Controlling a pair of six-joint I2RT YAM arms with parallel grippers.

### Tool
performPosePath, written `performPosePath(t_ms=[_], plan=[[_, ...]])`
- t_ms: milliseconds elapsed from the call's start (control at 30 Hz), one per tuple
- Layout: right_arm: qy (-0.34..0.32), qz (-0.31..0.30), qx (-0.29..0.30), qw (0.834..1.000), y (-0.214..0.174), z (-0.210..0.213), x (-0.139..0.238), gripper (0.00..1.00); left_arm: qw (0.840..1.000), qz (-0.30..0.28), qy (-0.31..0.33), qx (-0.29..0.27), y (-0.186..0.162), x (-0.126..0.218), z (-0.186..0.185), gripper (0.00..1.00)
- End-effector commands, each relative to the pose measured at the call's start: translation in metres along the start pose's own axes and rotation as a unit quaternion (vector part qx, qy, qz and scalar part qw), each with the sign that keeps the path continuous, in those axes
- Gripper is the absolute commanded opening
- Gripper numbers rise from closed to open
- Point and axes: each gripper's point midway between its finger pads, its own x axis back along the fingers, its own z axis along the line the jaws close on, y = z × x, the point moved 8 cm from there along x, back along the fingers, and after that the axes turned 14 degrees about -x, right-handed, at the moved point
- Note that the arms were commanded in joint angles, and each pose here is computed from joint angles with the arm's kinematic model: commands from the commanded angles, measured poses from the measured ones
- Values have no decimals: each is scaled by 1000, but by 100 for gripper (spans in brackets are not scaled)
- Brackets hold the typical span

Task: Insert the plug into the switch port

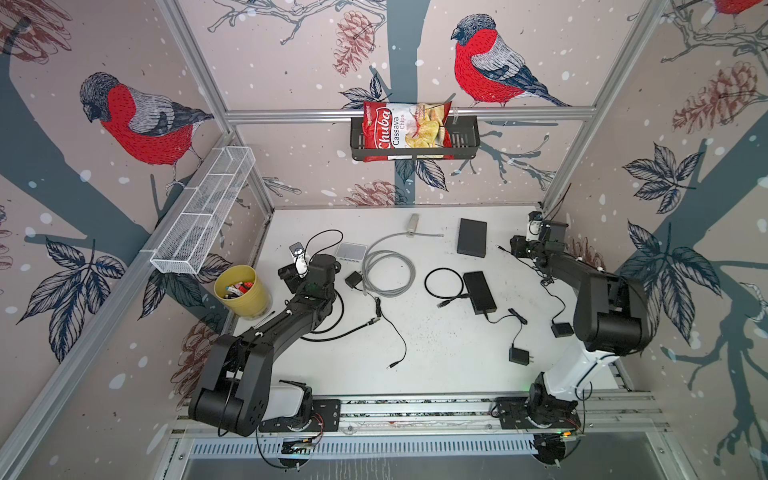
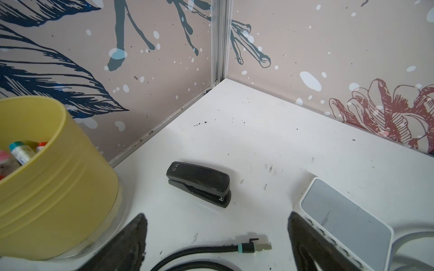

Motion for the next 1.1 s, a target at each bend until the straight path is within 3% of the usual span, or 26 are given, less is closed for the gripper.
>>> performPosePath(t_ms=[0, 167, 433, 867, 1067], plan=[[74, 20, -38, 996, 0, 16, -8, 64, 1000, 0, 5, 10, 2, 0, 1, 92], [115, 38, -87, 989, 3, 35, -35, 67, 1000, 7, 0, 6, 5, -4, -5, 92], [118, 83, -81, 986, -2, 54, -79, 68, 999, 9, -32, -2, 11, -7, -18, 92], [103, 197, -14, 975, -25, 81, -124, 70, 994, -14, -96, -45, 18, -1, -41, 92], [123, 194, 41, 972, -32, 107, -115, 69, 985, -39, -139, -93, 27, 10, -68, 91]])
